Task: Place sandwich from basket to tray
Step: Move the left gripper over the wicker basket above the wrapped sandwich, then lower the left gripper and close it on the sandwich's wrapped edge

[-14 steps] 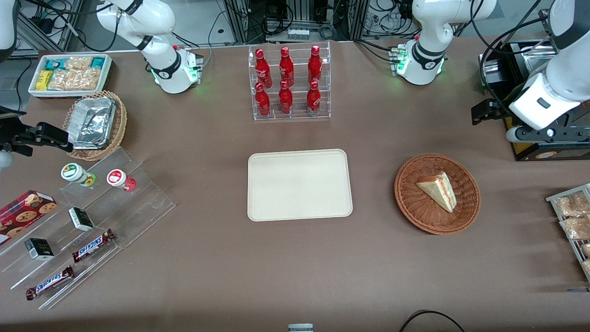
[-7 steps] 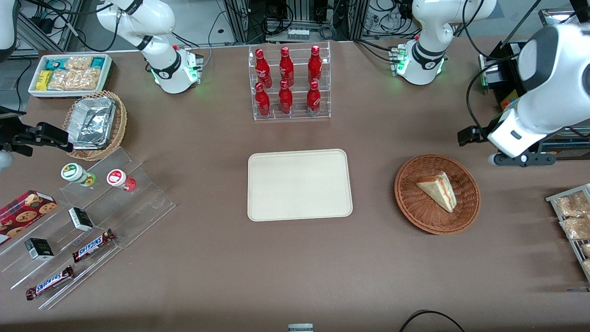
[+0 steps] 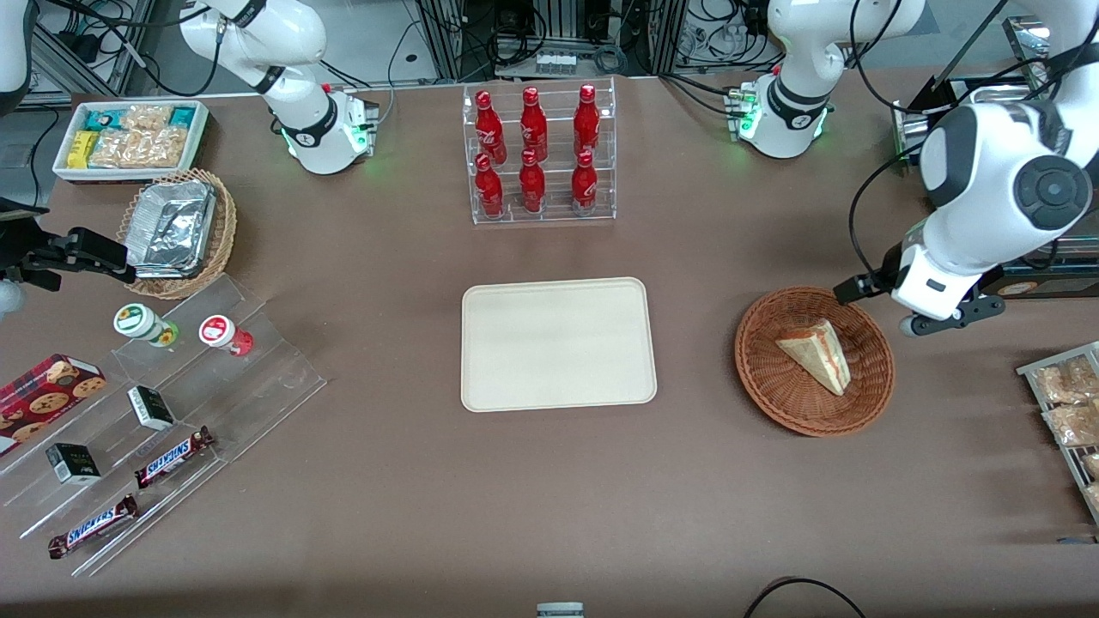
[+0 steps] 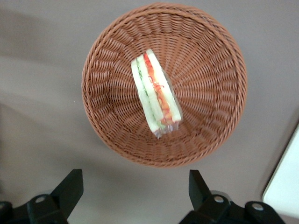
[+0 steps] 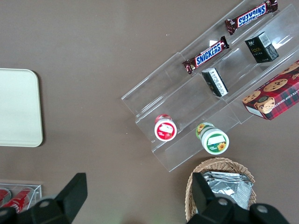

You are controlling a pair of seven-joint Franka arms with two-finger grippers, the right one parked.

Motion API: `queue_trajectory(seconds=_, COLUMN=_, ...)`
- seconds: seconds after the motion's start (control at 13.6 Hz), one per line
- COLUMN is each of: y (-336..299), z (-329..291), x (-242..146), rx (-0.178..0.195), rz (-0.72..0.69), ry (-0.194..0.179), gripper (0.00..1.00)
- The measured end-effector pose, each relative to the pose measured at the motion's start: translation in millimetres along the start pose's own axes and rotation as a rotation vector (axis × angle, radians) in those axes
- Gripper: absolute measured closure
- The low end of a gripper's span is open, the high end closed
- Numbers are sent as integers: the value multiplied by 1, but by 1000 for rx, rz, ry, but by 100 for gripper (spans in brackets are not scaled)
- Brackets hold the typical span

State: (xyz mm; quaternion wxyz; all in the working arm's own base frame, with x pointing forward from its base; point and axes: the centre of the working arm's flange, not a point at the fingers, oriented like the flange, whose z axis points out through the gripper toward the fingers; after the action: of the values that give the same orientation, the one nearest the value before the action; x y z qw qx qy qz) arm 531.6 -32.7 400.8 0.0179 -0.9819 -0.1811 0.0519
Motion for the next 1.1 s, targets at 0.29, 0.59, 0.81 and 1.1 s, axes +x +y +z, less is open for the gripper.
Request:
queue_trajectory(seconds=0.29, y=9, z=31, x=13, rx=-17, rz=-278, ry=23, gripper=0)
queue_trajectory(seconds=0.59, y=19, z=55, x=23, rx=-36, rz=-412, ry=41, gripper=0)
queue_trajectory(seconds=0.81, y=23, z=69, x=27, rx=-39, rz=-422, ry=43, gripper=0)
queue_trajectory(seconds=1.1, y=28, z=87, x=30, rx=-36, rz=-417, ry=36, gripper=0)
